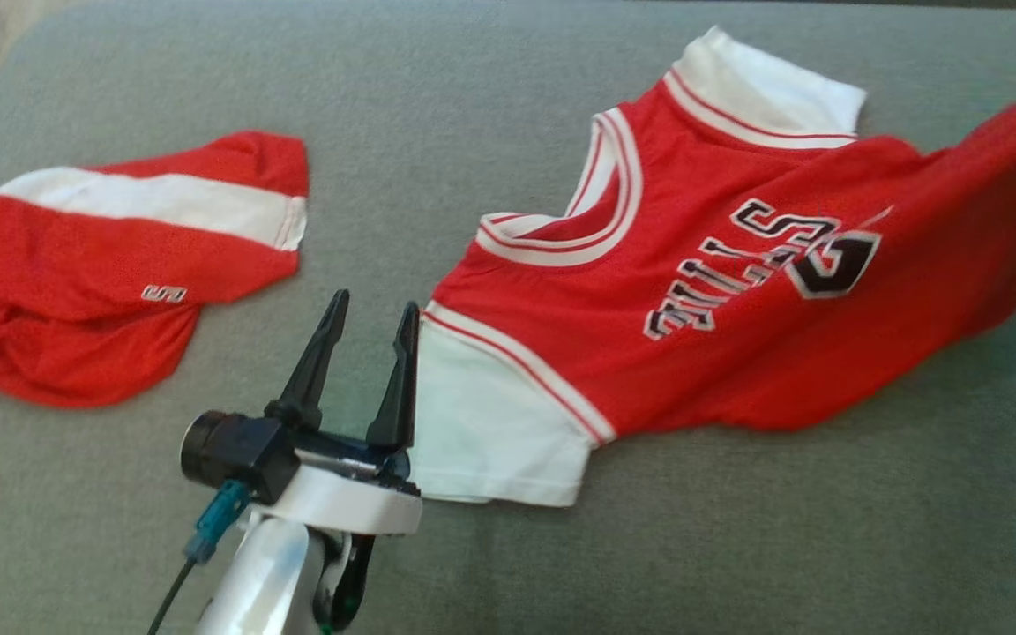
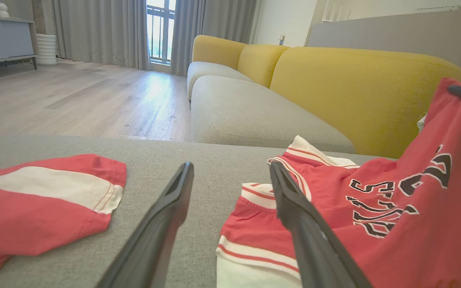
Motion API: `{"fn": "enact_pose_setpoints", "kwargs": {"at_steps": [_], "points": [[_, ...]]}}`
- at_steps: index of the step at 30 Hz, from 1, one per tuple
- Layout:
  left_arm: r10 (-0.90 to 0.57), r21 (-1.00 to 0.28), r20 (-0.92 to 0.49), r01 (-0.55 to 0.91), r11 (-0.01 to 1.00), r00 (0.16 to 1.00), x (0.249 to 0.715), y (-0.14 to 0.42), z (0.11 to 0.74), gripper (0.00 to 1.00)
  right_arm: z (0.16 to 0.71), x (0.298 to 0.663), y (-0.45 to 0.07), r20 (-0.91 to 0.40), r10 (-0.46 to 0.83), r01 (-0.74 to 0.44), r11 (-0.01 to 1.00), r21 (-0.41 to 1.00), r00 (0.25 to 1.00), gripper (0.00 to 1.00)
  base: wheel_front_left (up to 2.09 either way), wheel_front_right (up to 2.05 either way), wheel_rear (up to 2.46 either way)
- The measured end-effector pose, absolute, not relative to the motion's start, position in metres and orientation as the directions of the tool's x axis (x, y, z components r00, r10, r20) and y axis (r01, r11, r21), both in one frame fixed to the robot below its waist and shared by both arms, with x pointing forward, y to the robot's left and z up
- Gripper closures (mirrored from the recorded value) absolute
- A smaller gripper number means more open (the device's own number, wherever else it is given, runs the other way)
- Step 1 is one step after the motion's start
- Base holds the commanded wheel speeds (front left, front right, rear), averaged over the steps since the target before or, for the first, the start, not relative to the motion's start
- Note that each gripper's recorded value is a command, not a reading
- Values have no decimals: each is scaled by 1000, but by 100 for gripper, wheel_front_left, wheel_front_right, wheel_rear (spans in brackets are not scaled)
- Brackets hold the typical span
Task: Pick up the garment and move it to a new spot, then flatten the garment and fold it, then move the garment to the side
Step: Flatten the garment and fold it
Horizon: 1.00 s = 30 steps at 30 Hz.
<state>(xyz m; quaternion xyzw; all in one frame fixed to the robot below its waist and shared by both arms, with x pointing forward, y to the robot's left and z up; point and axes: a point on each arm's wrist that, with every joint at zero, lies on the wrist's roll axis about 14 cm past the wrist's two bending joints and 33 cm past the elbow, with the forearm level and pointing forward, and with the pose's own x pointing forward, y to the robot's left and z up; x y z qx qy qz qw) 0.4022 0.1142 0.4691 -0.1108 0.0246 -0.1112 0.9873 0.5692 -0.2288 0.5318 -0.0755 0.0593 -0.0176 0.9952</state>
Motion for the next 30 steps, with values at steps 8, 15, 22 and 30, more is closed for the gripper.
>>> {"fn": "enact_pose_setpoints", "kwargs": {"at_steps": [8, 15, 22, 30], "points": [[-167, -221, -35, 156, 963, 985, 405, 136, 467, 0, 574, 634, -191, -35, 18, -25, 976, -216, 999, 100, 0, 0, 0], [-140, -217, -52, 126, 968, 989, 402, 145, 463, 0, 530, 645, -154, -175, 97, -141, 955, -262, 980, 0, 0, 0, 0], [-159, -228, -43, 146, 963, 986, 405, 137, 464, 0, 505, 633, -150, -237, 126, -185, 951, -248, 963, 0, 0, 0, 0], [-215, -229, 1, 210, 951, 977, 411, 118, 477, 0, 531, 610, -168, -120, 120, -140, 973, -183, 986, 0, 0, 0, 0]]}}
